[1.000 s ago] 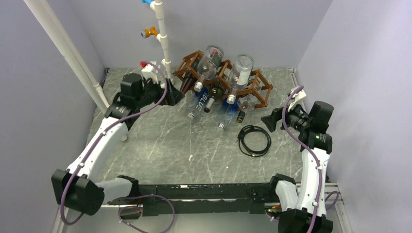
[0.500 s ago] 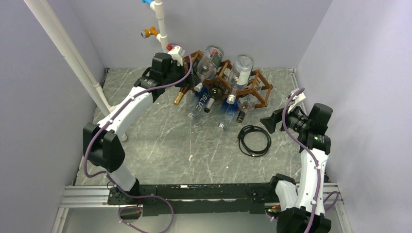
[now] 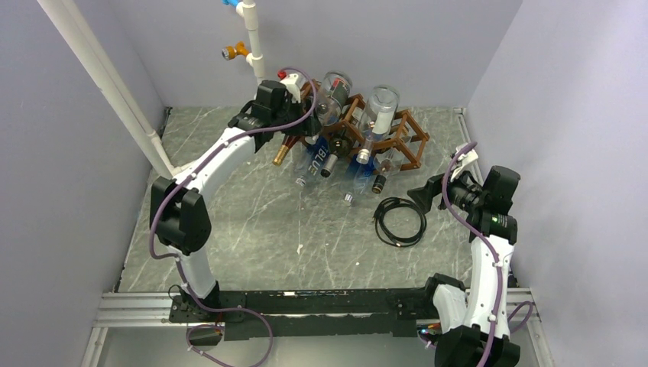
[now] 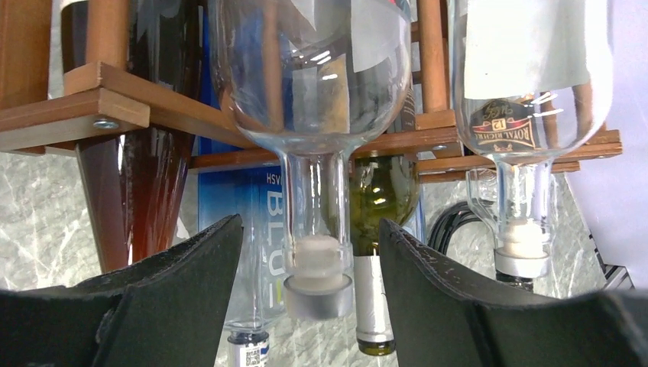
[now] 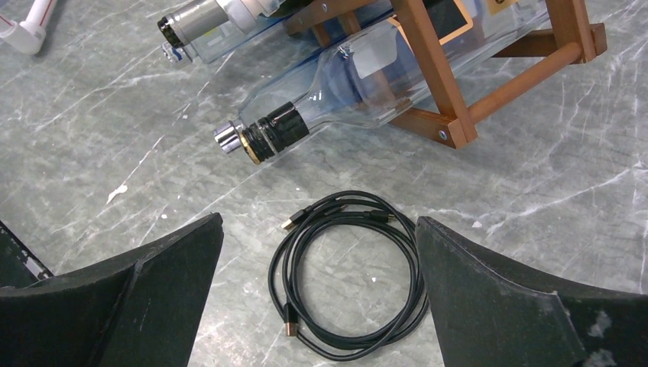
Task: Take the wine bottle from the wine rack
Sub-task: Pick up the wine bottle from the wine rack.
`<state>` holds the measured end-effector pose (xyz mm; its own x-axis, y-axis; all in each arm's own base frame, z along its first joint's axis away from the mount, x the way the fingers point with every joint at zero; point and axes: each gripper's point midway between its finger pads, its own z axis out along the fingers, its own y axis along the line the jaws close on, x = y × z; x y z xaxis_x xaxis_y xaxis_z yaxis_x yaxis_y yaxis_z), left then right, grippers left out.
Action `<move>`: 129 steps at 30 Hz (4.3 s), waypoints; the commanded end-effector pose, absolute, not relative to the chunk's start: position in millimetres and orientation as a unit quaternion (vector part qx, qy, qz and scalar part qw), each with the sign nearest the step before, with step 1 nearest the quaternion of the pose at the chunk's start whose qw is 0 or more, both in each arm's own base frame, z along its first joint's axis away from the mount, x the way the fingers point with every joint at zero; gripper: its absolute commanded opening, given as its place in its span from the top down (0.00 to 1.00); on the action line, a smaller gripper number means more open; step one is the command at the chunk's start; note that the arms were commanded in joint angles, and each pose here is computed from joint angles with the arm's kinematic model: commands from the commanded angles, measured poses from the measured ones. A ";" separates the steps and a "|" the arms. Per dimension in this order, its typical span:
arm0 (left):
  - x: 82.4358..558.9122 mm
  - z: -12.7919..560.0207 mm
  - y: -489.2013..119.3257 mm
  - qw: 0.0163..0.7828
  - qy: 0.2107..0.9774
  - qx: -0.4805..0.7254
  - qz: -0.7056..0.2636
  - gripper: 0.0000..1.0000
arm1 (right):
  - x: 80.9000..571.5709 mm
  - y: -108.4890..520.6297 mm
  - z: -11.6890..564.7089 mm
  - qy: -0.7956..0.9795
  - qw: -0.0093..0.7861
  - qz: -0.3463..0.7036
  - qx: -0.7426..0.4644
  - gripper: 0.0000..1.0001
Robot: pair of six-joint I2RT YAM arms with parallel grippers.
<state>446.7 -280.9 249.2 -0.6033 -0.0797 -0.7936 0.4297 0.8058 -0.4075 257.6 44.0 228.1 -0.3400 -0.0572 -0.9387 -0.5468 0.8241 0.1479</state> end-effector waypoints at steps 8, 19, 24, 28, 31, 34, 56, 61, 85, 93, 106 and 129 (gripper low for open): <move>464.0 253.0 -304.0 0.440 0.833 0.112 -0.318 0.35 | 259.1 45.6 236.3 0.772 0.558 0.223 -0.207 0.00; 471.9 244.2 -314.7 0.429 0.834 0.107 -0.329 0.39 | 259.4 46.0 234.6 0.774 0.557 0.219 -0.208 0.00; 474.6 238.8 -317.4 0.424 0.836 0.104 -0.332 0.40 | 259.6 45.5 234.0 0.774 0.557 0.216 -0.208 0.00; 477.4 238.2 -320.9 0.422 0.836 0.103 -0.336 0.40 | 259.4 46.2 233.8 0.774 0.557 0.216 -0.210 0.00; 479.6 236.8 -322.0 0.420 0.837 0.100 -0.336 0.41 | 259.3 46.3 233.1 0.775 0.556 0.216 -0.210 0.00; 481.0 234.6 -323.5 0.417 0.838 0.098 -0.338 0.41 | 259.2 46.3 233.0 0.775 0.556 0.215 -0.210 0.00; 487.3 230.1 -327.8 0.411 0.841 0.096 -0.337 0.66 | 259.0 45.8 232.7 0.776 0.557 0.207 -0.213 0.00; 486.3 240.8 -324.1 0.426 0.835 0.097 -0.334 0.90 | 259.0 45.7 232.6 0.776 0.557 0.204 -0.214 0.00; 472.3 308.0 -308.5 0.537 0.761 0.116 -0.345 1.00 | 260.2 44.2 228.6 0.780 0.555 0.198 -0.212 0.00; 471.4 324.1 -302.0 0.569 0.738 0.104 -0.346 1.00 | 260.7 43.3 227.0 0.781 0.554 0.196 -0.212 0.00; 469.9 341.1 -297.4 0.594 0.718 0.095 -0.351 1.00 | 260.9 43.7 226.9 0.781 0.554 0.196 -0.213 0.00; 466.1 372.6 -291.0 0.627 0.685 0.076 -0.363 1.00 | 261.8 45.2 224.2 0.783 0.550 0.195 -0.216 0.00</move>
<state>458.1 -300.0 222.0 -0.5646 -0.1615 -0.8094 0.4251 0.7837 -0.4528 258.1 45.9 220.1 -0.3418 -0.0960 -0.9349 -0.5421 0.8327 0.1127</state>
